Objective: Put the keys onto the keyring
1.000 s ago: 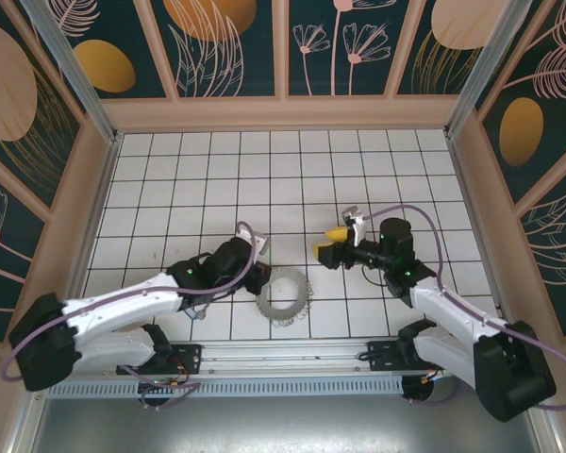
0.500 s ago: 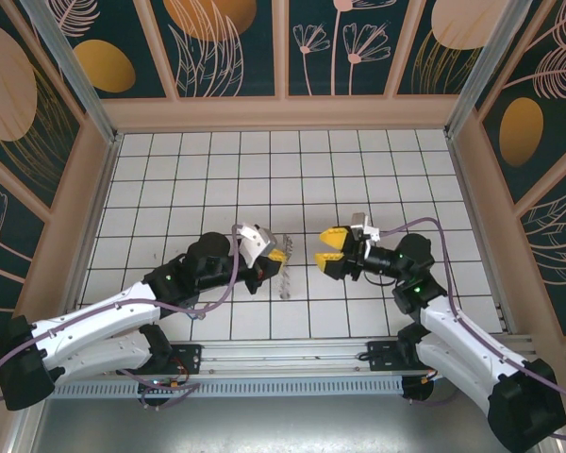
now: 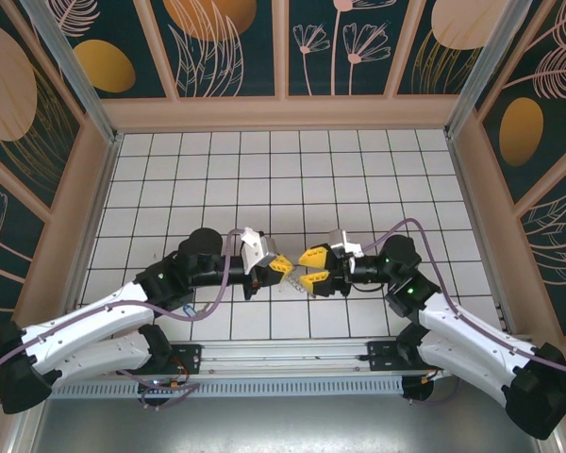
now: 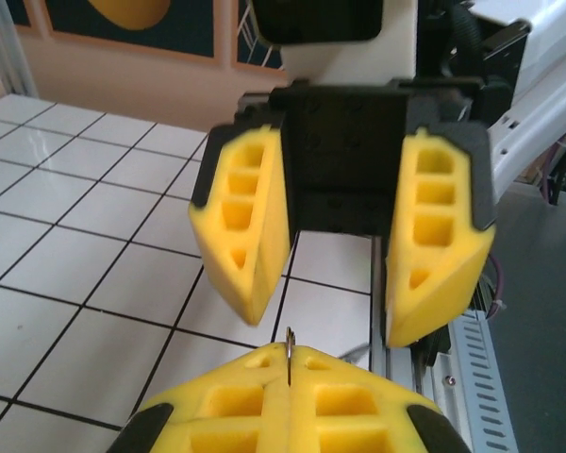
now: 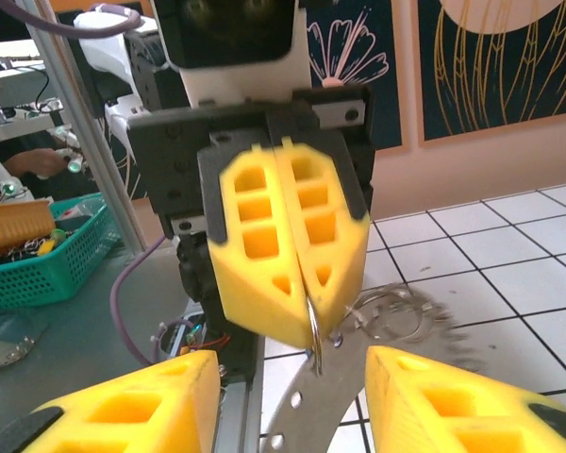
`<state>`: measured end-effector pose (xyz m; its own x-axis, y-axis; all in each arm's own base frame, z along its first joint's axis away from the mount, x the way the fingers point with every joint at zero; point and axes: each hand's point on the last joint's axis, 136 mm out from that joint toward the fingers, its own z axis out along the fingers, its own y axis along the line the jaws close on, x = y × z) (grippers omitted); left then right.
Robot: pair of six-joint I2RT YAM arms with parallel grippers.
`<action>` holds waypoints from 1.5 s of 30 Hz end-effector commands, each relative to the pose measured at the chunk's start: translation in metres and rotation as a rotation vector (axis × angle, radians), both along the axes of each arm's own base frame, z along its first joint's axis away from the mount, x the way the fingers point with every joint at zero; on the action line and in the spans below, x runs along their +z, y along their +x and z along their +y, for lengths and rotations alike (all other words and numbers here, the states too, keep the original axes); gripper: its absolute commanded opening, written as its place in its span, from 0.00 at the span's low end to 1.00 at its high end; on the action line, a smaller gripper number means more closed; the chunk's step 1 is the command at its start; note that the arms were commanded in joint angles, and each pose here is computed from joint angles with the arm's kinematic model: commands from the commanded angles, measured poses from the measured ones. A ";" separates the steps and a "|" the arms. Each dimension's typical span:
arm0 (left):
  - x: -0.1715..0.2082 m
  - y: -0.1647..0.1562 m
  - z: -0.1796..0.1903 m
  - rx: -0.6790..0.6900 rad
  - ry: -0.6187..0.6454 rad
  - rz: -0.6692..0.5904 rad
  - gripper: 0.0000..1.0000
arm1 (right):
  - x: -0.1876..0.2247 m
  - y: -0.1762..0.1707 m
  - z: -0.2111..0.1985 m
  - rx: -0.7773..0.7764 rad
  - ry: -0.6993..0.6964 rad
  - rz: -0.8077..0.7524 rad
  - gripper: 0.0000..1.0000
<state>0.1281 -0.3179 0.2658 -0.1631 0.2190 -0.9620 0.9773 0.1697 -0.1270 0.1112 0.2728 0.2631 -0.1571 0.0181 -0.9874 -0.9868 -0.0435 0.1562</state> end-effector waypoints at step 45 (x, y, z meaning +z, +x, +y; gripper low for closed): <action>0.029 -0.023 0.000 -0.114 -0.105 -0.031 0.09 | 0.042 -0.026 0.007 0.031 0.127 -0.228 0.00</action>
